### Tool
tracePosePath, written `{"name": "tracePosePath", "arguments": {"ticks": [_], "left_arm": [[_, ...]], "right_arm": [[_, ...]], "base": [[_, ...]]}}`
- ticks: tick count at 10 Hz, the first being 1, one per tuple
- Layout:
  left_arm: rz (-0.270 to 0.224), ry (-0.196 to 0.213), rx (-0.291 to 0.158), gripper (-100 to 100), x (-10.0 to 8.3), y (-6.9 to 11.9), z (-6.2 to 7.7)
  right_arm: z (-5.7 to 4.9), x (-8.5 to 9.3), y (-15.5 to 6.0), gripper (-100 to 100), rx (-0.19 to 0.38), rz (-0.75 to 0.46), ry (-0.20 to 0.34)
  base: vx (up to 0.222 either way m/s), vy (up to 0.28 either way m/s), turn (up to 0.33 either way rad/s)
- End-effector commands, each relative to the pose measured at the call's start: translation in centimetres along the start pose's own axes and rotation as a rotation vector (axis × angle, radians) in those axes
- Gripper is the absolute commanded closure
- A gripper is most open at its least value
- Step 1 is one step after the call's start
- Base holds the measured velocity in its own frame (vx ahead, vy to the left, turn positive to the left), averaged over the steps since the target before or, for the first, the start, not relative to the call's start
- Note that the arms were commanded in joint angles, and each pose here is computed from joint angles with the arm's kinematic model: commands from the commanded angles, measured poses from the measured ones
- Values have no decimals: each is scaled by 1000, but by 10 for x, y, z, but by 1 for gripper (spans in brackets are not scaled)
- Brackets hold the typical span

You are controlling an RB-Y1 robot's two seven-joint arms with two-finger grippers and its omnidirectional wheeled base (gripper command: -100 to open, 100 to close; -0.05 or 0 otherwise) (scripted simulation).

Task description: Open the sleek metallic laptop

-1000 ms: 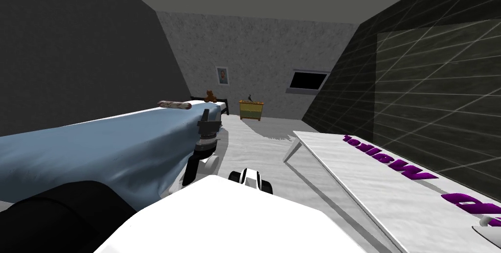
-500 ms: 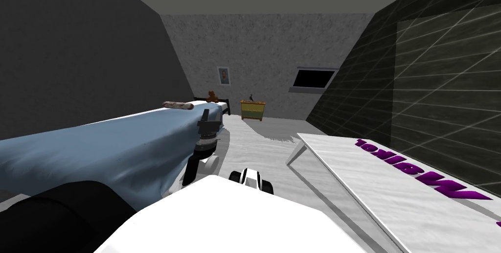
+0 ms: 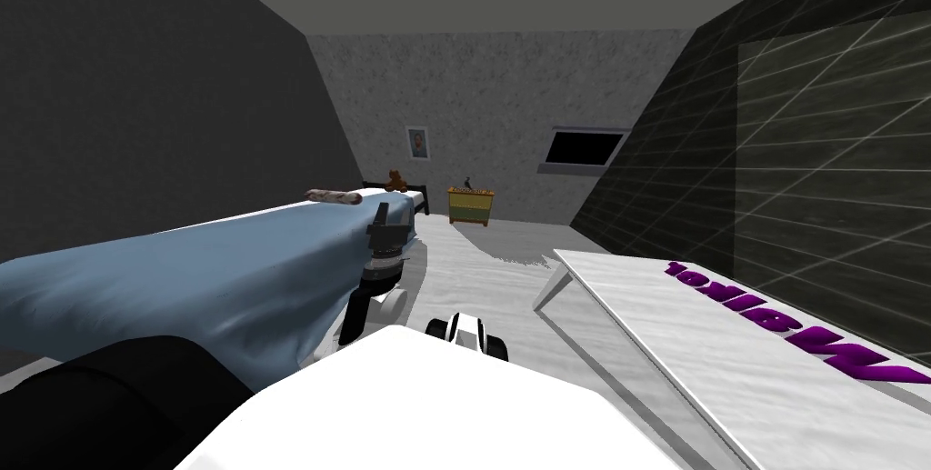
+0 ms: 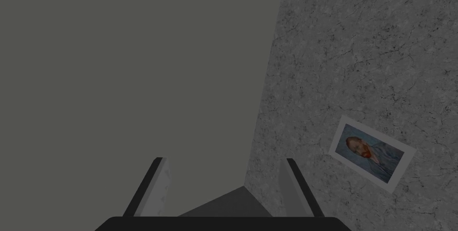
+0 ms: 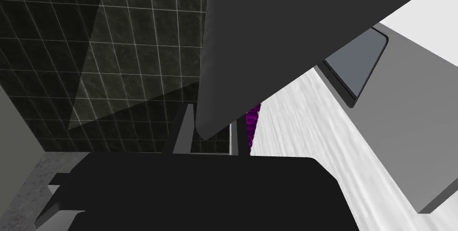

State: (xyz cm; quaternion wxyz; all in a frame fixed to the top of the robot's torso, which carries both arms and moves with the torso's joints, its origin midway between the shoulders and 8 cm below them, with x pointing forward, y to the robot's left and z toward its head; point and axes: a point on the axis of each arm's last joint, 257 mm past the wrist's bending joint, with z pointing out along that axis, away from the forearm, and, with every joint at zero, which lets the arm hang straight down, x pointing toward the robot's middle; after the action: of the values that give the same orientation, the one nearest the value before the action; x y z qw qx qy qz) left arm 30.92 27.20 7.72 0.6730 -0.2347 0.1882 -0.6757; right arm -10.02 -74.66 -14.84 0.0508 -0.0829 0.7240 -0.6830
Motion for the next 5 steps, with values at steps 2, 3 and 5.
{"name": "tracePosePath", "arguments": {"ticks": [2,3,5], "left_arm": [[0,0,0,0,0,0,0],[0,0,0,0,0,0,0],[0,0,0,0,0,0,0]], "right_arm": [[-4,-8,21,100,-11,-150,22],[-3,-6,18,100,-11,-120,19],[5,-17,59,100,-93,-26,18]], "base": [[30,-11,41],[15,-3,17],[-166,-28,369]]}}
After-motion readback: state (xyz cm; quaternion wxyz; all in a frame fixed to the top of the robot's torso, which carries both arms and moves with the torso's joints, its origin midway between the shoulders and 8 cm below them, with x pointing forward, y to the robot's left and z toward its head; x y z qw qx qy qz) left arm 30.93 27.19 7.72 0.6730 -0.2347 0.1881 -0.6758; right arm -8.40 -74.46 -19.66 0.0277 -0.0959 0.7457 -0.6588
